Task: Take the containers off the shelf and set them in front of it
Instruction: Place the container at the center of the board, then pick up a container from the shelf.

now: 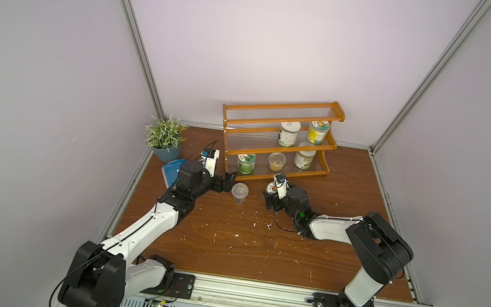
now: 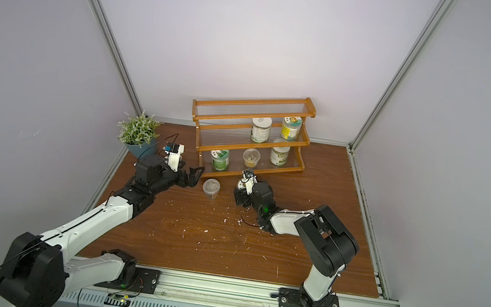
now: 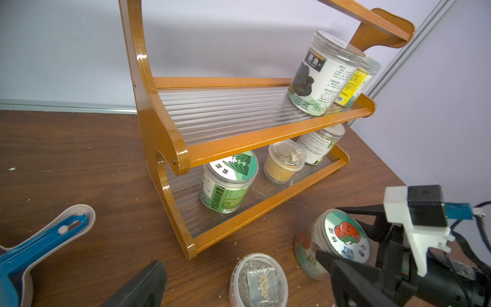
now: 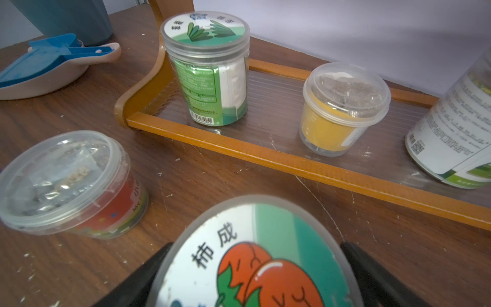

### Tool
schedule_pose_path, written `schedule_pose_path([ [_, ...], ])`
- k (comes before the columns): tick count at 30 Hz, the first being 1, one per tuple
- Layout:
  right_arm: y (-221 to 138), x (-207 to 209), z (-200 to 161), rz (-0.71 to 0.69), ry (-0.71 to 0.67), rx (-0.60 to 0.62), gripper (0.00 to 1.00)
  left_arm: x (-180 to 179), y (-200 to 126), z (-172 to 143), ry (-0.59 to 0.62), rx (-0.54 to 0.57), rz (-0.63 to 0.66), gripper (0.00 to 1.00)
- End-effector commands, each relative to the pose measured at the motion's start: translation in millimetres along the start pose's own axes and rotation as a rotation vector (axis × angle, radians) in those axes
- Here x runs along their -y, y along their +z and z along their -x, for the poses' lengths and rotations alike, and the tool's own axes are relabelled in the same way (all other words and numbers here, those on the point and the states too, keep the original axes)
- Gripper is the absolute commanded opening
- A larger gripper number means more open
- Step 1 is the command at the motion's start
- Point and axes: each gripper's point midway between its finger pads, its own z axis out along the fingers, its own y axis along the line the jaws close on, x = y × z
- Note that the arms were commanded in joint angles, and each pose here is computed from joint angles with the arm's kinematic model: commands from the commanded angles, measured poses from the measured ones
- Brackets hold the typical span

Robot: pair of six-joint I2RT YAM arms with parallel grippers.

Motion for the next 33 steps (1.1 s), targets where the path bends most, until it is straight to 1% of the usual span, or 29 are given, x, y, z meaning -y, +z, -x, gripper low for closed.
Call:
schedule_pose_path([
  [1, -15.0, 5.4, 42.2, 0.008, 0.018, 0.095, 0.99, 10.1, -0.7, 21.8, 0.021, 0.051, -0.056, 1.0],
  [5, -34.2, 4.7, 61.3, 0.053, 0.029, 0.114, 0.99, 13.4, -1.6, 23.7, 0.026, 0.047, -0.07, 1.0],
  [8, -50.7, 10.0, 83.9, 0.083, 0.041, 0.143, 0.99, 18.8, -4.2, 28.6, 0.033, 0.058, -0.094, 0.99],
  [12, -62.4, 22.8, 122.2, 0.131, 0.071, 0.205, 0.99, 37.8, -8.7, 36.7, 0.039, 0.084, -0.195, 1.0],
  [15, -63.7, 34.7, 143.2, 0.125, 0.071, 0.223, 0.99, 49.4, -11.2, 42.1, 0.041, 0.092, -0.26, 1.0],
  [20, -53.8, 68.6, 168.9, 0.057, 0.087, 0.252, 0.99, 52.8, -11.2, 49.8, 0.053, 0.103, -0.271, 1.0],
  [27, -25.4, 102.5, 202.4, -0.015, 0.104, 0.29, 0.99, 53.0, -6.4, 55.6, 0.059, 0.095, -0.268, 1.0],
  [33, 9.9, 117.1, 213.5, -0.008, 0.107, 0.28, 0.99, 54.0, -2.2, 55.9, 0.062, 0.086, -0.274, 0.99],
])
